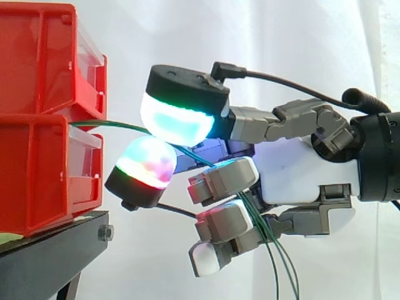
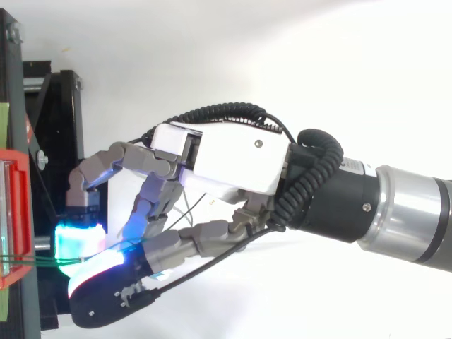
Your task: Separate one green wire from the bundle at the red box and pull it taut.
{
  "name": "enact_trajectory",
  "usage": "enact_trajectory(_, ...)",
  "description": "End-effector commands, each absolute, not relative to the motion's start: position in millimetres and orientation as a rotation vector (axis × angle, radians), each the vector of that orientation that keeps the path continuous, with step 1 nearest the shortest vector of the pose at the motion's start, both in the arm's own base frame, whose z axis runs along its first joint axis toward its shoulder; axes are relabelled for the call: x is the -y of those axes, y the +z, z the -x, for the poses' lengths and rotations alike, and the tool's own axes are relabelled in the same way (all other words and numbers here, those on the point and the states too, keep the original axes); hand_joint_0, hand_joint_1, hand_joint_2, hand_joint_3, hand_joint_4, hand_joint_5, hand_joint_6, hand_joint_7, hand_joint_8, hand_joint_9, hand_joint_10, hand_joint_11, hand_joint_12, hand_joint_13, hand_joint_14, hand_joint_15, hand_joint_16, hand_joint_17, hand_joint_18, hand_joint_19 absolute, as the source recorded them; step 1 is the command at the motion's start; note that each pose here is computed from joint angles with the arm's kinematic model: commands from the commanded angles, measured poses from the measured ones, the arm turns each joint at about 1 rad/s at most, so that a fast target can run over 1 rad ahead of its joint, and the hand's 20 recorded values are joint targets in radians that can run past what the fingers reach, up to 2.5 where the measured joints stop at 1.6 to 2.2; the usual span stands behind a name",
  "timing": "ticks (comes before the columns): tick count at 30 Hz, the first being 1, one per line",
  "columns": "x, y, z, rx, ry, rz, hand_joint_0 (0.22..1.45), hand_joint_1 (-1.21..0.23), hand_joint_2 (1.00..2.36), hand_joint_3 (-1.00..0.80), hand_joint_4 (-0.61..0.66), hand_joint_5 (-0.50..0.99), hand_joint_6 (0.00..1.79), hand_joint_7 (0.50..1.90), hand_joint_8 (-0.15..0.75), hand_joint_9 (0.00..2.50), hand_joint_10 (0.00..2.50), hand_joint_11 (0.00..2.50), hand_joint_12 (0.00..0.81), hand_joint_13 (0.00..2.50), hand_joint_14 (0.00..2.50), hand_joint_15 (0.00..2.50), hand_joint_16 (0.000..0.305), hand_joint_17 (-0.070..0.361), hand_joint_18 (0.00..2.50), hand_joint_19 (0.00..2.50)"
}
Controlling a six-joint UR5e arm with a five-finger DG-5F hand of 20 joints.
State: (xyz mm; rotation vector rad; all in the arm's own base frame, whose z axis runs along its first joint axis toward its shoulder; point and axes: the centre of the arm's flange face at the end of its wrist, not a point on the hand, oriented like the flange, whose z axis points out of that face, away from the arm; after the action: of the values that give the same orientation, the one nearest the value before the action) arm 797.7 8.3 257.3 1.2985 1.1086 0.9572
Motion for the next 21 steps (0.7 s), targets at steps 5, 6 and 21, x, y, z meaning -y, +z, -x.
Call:
enact_trajectory(5,-8.9,257.7,-798.0,-1.111,0.962,-1.296,0.56,-0.57,1.0,-0.48,0.12,-0.16,0.92,0.99,0.277,1.46,0.0,1.57,0.372,1.37,0.02,1.11,0.052,0.118,0.89,0.72)
enact_trajectory(6,-8.9,257.7,-798.0,-1.112,0.961,-1.295,0.56,-0.56,1.0,-0.48,0.12,-0.16,0.92,1.0,0.274,1.47,0.0,1.56,0.372,1.37,0.02,1.11,0.052,0.118,0.89,0.71)
enact_trajectory(21,-9.6,255.7,-797.6,-1.113,0.956,-1.299,0.62,-0.73,1.01,-0.32,0.12,-0.17,0.91,1.03,0.262,1.43,0.0,1.57,0.359,1.34,0.03,1.1,0.051,0.115,0.88,0.71)
